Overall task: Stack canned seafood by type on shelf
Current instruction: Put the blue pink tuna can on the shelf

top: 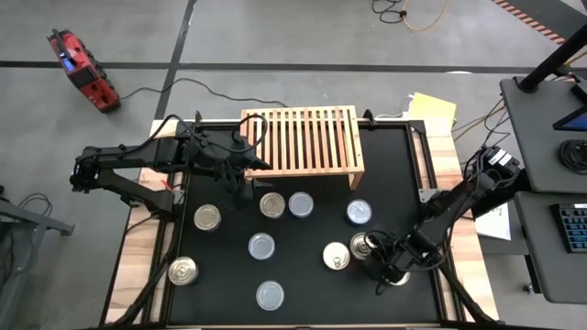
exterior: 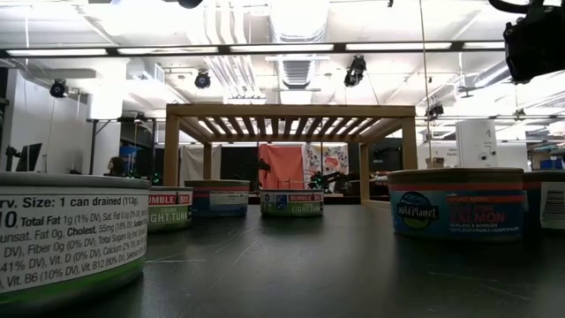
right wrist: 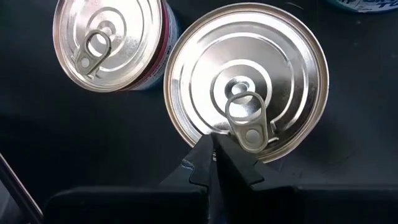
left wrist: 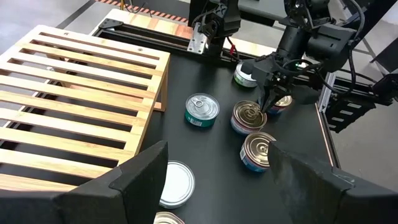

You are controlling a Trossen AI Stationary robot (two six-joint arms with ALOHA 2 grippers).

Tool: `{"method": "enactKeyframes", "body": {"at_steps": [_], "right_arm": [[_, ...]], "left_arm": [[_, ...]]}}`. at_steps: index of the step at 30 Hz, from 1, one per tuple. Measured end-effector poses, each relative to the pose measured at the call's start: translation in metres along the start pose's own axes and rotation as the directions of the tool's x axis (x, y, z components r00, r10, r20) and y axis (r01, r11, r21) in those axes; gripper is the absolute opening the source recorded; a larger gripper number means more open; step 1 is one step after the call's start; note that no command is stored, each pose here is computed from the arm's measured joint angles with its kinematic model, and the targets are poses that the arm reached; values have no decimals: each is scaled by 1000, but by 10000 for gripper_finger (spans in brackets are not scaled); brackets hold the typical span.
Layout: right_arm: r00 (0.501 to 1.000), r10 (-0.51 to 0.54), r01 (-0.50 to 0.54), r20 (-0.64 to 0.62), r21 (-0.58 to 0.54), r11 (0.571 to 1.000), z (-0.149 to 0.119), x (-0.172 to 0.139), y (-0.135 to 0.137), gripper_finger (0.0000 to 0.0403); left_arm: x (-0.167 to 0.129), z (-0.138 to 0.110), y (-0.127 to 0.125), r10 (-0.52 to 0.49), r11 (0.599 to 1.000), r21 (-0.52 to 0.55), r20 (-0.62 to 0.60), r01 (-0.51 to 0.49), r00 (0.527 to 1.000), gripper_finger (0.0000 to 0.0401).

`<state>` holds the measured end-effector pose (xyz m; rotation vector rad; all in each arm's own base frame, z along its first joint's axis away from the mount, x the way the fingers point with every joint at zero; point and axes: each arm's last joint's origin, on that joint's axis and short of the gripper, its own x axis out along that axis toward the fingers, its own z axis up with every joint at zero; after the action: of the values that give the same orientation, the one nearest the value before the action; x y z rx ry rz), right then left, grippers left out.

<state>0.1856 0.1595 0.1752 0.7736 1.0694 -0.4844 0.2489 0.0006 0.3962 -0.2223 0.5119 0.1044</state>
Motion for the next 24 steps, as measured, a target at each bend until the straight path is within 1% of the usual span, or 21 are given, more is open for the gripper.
{"method": "enactKeyframes", "body": {"at_steps": [13,20,23,24], "right_arm": [[999,-37,37,-25,-19,999,-9,11,-2,13],[995,-71,68,-71,-50,996,-20,22,-2,13],[996,-68,66,-60,-46,997,-21,28,-1,13],[994,-89,86,-63,-50,995,-22,31,-3,13]], "left_arm": [[0,0,1,23,1000,4,5,-23,1000,261],[0,0,1,23,1000,8,5,-24,1000,261],[0,0,1,24,1000,11,6,-24,1000,261],[0,0,1,24,1000,11,6,-24,1000,261]]}}
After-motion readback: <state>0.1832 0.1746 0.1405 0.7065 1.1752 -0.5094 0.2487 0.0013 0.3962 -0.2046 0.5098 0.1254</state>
